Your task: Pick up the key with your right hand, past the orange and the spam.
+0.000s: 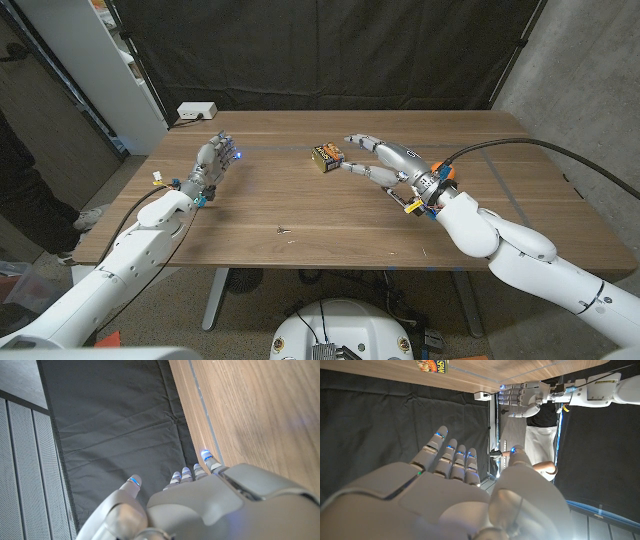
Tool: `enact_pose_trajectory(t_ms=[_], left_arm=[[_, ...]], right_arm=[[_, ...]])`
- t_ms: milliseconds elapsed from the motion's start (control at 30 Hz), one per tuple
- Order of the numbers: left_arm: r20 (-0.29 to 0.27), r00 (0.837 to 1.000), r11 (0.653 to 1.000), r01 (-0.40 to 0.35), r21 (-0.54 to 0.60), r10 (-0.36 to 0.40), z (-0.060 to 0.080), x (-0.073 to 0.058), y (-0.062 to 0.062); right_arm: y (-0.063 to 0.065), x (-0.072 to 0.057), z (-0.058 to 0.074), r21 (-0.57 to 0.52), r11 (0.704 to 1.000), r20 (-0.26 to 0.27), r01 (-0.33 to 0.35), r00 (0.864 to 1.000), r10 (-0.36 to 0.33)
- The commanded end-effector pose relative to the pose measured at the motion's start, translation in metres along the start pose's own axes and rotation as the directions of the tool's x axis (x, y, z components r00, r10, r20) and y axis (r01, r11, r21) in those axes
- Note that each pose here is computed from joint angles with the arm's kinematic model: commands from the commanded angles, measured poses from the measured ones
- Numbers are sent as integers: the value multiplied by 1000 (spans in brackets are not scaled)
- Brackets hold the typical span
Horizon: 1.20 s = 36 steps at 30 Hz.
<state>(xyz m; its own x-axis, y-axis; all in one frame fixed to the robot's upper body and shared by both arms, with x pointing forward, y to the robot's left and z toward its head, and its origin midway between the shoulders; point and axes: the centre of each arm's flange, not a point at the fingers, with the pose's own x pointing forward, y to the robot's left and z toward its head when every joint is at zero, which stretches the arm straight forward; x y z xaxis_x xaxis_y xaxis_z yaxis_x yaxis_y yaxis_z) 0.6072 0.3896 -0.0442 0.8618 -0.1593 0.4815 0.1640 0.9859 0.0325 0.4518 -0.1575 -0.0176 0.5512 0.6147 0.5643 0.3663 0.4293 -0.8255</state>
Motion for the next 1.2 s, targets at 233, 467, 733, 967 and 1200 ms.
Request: enact_pose_trajectory(t_ms=[233,467,733,967,1200], left_arm=[[-4,1000,1000,-1,-1,1,-2,2,0],[-5,1000,1000,-2,-2,2,-3,2,1],[-6,1000,1000,1,-3,-1,-4,4,1],[-8,1000,1000,1,-7,-1,-5,5,1],[-6,1000,1000,1,-9,-1,-6,6,2]], right_arm=[[9,2,13,-47,999,23,-15,1000,17],[13,3,19,-67,998,25,-19,999,21],[16,4,25,-93,995,34,-38,999,41],[22,4,31,-121,992,23,-44,999,47],[30,4,39,-157,987,13,-34,999,37]])
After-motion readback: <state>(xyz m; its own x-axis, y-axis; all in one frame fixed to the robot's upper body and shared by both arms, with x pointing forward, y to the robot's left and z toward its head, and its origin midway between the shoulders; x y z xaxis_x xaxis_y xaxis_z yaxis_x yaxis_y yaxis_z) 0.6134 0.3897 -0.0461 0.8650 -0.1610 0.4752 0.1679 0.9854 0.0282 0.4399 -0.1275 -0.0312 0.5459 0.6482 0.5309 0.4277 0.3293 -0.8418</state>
